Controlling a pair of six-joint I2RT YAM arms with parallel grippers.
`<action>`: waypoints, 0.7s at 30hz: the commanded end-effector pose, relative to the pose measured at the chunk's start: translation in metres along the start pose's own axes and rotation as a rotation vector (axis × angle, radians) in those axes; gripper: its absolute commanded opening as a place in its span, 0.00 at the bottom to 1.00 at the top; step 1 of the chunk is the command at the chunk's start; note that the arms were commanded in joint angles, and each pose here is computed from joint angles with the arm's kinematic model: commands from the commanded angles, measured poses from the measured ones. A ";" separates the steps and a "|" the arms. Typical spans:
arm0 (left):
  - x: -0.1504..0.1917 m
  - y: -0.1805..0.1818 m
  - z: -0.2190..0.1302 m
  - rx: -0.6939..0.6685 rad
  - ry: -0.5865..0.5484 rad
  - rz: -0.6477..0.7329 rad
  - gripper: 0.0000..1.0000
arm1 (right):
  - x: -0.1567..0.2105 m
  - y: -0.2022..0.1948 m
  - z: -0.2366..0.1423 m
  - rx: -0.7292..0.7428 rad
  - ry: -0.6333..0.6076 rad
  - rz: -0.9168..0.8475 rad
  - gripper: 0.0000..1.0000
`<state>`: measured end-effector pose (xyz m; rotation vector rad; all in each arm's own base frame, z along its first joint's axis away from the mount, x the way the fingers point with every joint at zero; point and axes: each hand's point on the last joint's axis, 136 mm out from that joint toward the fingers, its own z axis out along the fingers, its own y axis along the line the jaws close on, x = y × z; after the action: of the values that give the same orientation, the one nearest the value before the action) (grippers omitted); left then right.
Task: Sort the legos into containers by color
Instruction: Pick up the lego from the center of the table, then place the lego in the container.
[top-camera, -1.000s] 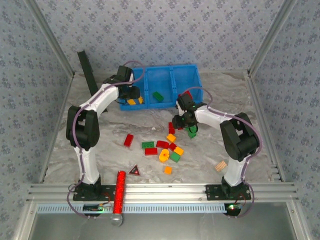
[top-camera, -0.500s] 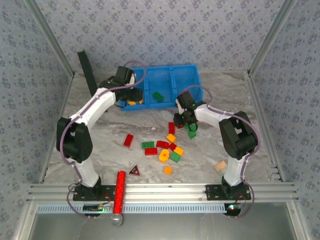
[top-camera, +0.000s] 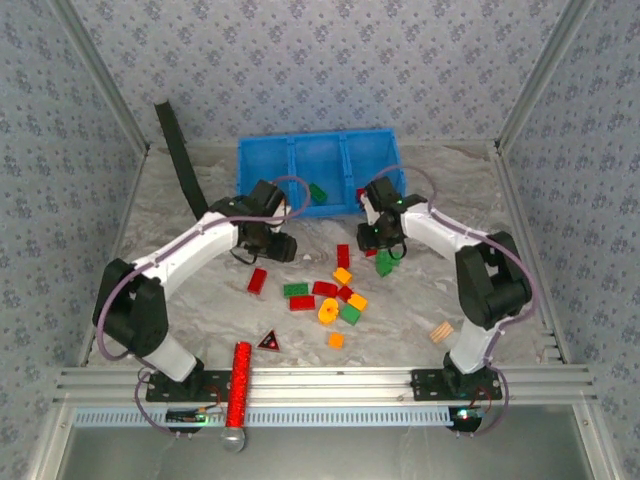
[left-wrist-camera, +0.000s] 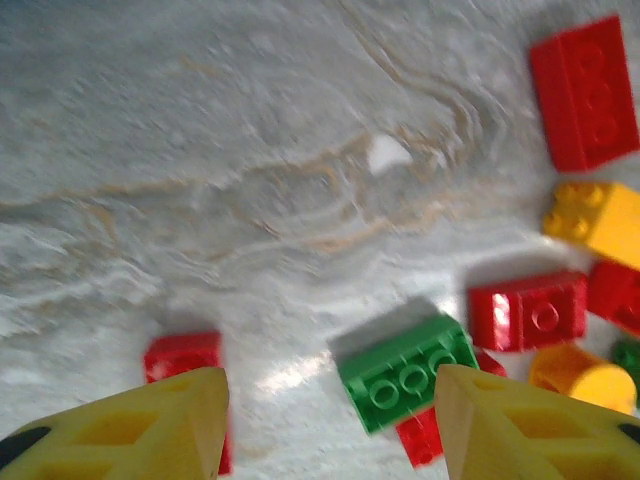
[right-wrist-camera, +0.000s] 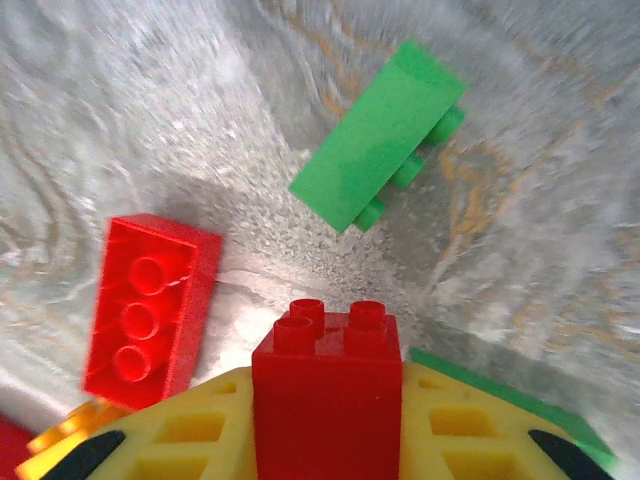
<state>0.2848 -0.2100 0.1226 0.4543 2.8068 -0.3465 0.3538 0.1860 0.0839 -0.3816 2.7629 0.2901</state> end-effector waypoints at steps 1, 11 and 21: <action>0.022 -0.017 -0.005 0.089 0.050 -0.038 0.58 | -0.023 0.003 -0.049 -0.007 -0.084 -0.019 0.28; 0.057 -0.036 0.017 0.100 0.112 0.112 0.60 | -0.088 -0.035 -0.086 0.036 -0.249 0.032 0.30; 0.062 -0.037 0.034 0.019 0.147 0.353 0.60 | -0.162 -0.050 -0.059 0.035 -0.292 0.019 0.30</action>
<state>0.2188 -0.2373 0.0821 0.8637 2.8289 -0.3569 0.4826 0.1547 0.1830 -0.2363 2.5020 0.2742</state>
